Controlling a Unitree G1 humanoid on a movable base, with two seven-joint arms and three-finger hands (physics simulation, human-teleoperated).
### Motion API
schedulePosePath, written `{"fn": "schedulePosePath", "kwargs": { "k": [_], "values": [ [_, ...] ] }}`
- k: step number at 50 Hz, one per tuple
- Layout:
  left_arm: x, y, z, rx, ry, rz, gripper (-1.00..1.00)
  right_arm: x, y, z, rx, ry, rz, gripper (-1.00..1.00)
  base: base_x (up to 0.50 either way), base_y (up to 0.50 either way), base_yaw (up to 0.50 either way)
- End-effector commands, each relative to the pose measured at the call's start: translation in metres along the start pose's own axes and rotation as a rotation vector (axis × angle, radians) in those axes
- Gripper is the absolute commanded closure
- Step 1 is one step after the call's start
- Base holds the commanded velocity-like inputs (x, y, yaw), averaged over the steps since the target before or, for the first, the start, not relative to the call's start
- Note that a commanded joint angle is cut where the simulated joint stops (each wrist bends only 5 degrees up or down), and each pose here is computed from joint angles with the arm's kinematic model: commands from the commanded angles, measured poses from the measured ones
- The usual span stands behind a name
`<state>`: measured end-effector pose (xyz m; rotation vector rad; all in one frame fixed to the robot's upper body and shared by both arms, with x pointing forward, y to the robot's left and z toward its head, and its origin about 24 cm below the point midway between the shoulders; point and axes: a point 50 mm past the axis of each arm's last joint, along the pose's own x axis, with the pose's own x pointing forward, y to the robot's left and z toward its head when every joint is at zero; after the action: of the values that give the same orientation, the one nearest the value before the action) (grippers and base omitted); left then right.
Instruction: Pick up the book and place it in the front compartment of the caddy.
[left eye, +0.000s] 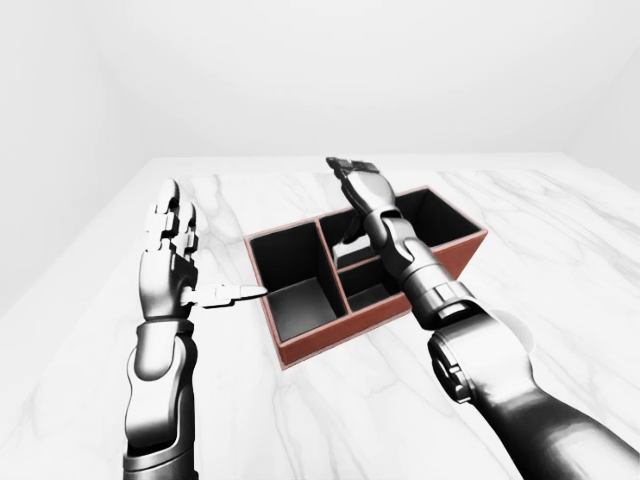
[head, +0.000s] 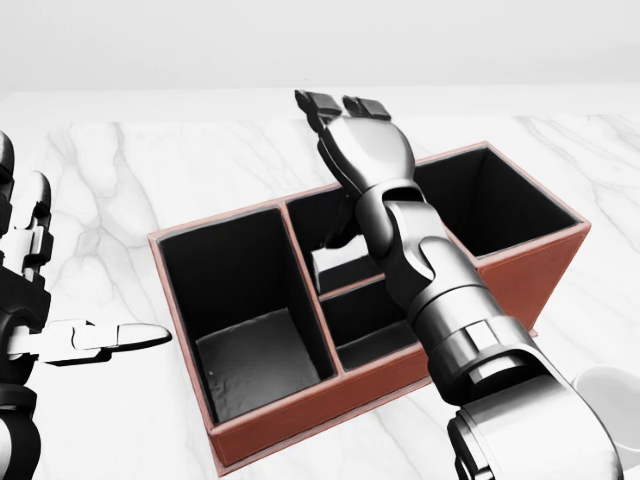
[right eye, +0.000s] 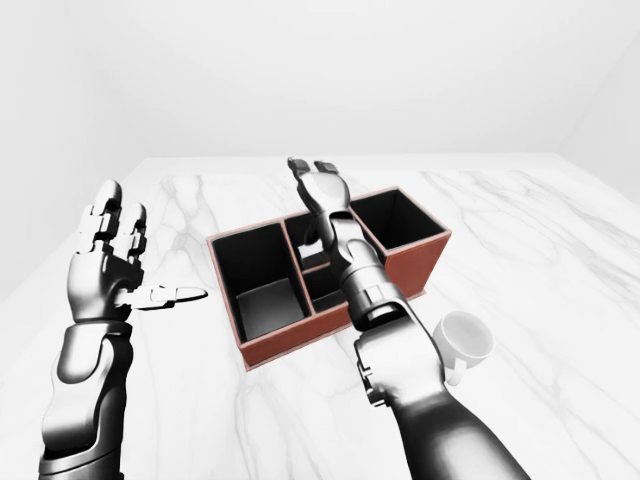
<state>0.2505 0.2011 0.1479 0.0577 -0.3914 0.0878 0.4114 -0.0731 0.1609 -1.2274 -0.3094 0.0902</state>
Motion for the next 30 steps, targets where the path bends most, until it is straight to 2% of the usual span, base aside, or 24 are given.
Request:
{"fn": "schedulePosePath", "kwargs": {
  "k": [1,17,30],
  "values": [
    [0.000,0.000,0.000,0.001,0.001,0.001,-0.96,0.000,-0.002,0.000,-0.003,-0.003,-0.014,-1.00,0.00,0.00,0.00],
    [0.000,-0.001,-0.003,0.002,0.011,-0.001,-0.96,0.001,-0.010,0.005,0.020,-0.026,-0.024,-1.00,0.00,0.00,0.00],
    [0.000,0.000,0.002,0.002,-0.007,0.000,-0.96,-0.004,-0.023,0.013,0.101,-0.076,-0.051,-1.00,0.00,0.00,0.00]
  ]
}}
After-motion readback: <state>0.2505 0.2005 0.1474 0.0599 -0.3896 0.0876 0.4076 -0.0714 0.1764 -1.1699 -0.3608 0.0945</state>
